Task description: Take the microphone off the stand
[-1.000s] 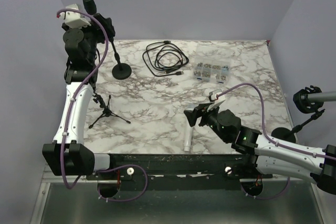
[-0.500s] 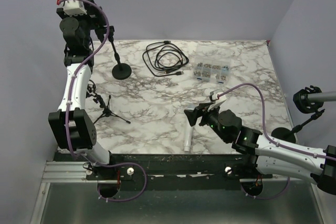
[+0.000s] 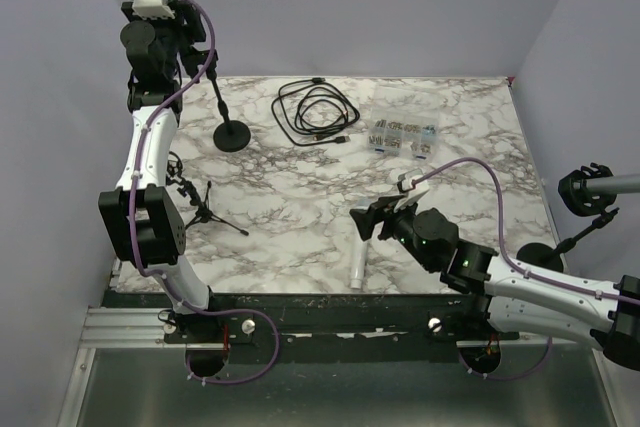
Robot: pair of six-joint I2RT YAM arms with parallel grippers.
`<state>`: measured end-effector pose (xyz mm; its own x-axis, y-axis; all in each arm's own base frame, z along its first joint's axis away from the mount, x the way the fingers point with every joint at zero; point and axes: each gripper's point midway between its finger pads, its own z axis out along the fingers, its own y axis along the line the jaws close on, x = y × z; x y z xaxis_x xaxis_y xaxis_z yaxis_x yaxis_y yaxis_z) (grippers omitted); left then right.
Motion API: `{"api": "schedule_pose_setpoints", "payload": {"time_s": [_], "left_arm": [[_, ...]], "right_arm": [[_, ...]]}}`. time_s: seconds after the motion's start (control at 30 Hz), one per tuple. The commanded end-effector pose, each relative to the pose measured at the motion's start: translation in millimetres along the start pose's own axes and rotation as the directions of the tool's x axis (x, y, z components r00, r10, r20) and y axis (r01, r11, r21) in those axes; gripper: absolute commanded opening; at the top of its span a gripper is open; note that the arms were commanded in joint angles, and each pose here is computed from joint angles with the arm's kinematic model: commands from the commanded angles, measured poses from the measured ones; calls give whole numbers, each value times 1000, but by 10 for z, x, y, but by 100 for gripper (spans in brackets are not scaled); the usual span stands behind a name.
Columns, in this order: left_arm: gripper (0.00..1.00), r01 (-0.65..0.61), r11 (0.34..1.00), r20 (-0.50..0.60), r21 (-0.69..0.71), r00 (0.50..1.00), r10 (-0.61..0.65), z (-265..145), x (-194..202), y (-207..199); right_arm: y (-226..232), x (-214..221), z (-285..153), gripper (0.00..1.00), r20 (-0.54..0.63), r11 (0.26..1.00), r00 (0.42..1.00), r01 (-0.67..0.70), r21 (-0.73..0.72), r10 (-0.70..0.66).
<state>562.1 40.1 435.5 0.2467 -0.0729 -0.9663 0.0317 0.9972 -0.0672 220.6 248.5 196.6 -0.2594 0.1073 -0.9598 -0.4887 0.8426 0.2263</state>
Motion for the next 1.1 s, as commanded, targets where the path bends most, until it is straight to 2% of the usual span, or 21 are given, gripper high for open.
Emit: {"api": "schedule_pose_setpoints", "payload": {"time_s": [0.0,0.17,0.3,0.47,0.63,0.77,0.9,1.0,1.07], "left_arm": [[73,-48,999,30,-1,998,48,-18,-131,34],[45,-42,999,20,21,999,41,-86,-222,-31],[27,2,999,7,53,1000,-2,-218,-297,-131],[0,83,995,-28,63,996,-81,-492,-315,-237],[0,73,993,-78,91,995,-66,-792,-268,-480],[0,136,986,-139,95,983,-122,-1072,-170,-665],[0,228,973,-200,34,955,-217,-1366,-92,-760],[0,245,969,-279,-11,930,-238,-1585,35,-903],[0,241,970,-288,-34,927,-240,-1710,28,-941]], "right_arm": [[0,-163,43,81,32,1000,999,-4,23,3],[55,-146,79,81,19,1000,1000,0,4,0],[71,-178,73,81,25,1000,1000,-3,-2,3],[98,-209,72,81,34,1000,999,-6,-16,6],[206,-232,94,81,17,998,1000,-22,-54,23],[310,-241,107,81,-2,994,998,-58,-91,58],[438,-226,155,81,-35,988,996,-91,-126,87],[546,-214,223,81,-57,983,995,-93,-156,85],[607,-197,283,81,-77,982,994,-88,-164,76]]}}
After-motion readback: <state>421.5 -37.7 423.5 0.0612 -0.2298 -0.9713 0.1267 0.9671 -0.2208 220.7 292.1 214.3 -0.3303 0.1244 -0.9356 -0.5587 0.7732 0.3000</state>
